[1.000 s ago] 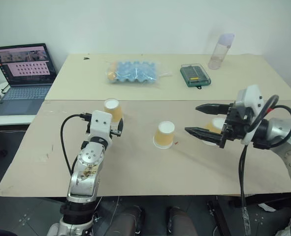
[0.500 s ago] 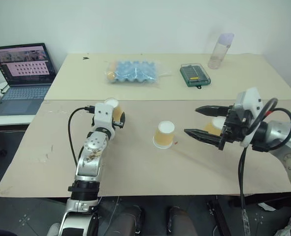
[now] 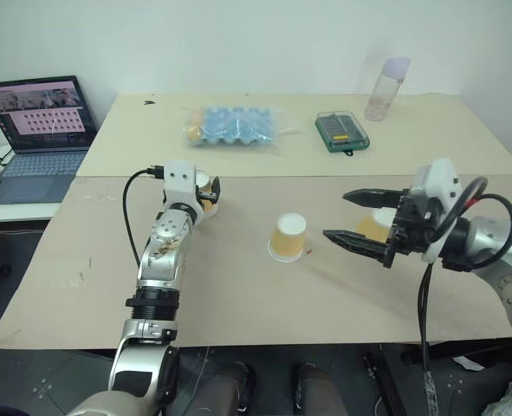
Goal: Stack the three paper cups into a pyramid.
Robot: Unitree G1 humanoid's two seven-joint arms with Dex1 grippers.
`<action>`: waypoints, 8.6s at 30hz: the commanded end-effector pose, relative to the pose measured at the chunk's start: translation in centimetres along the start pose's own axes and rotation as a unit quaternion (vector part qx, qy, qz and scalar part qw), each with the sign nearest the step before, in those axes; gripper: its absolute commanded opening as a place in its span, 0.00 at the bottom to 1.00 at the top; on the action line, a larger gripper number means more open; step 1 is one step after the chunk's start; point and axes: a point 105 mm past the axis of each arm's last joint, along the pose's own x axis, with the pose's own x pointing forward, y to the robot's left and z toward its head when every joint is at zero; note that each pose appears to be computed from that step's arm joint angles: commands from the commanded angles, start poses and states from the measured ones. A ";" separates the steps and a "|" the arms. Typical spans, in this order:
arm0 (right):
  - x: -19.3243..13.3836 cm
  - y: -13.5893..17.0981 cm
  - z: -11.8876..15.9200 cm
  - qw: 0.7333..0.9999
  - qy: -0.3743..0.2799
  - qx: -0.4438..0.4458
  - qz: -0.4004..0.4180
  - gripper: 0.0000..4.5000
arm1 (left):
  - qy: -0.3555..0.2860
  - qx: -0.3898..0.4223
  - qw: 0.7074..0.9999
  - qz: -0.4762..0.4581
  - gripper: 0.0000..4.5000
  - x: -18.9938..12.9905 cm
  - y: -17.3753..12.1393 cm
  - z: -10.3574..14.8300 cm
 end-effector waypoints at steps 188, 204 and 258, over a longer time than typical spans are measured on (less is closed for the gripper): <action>9.4 0.2 8.1 0.982 -0.074 0.018 0.170 0.59 | 0.017 0.127 0.822 -0.555 1.00 -11.7 -4.3 8.4; 11.6 -0.6 5.5 0.983 -0.043 -0.005 0.176 0.59 | 0.021 0.130 0.825 -0.550 1.00 -11.9 -4.1 8.6; 5.9 -1.6 12.3 0.983 -0.106 -0.042 0.145 0.99 | 0.026 0.121 0.828 -0.547 1.00 -11.9 -4.1 8.2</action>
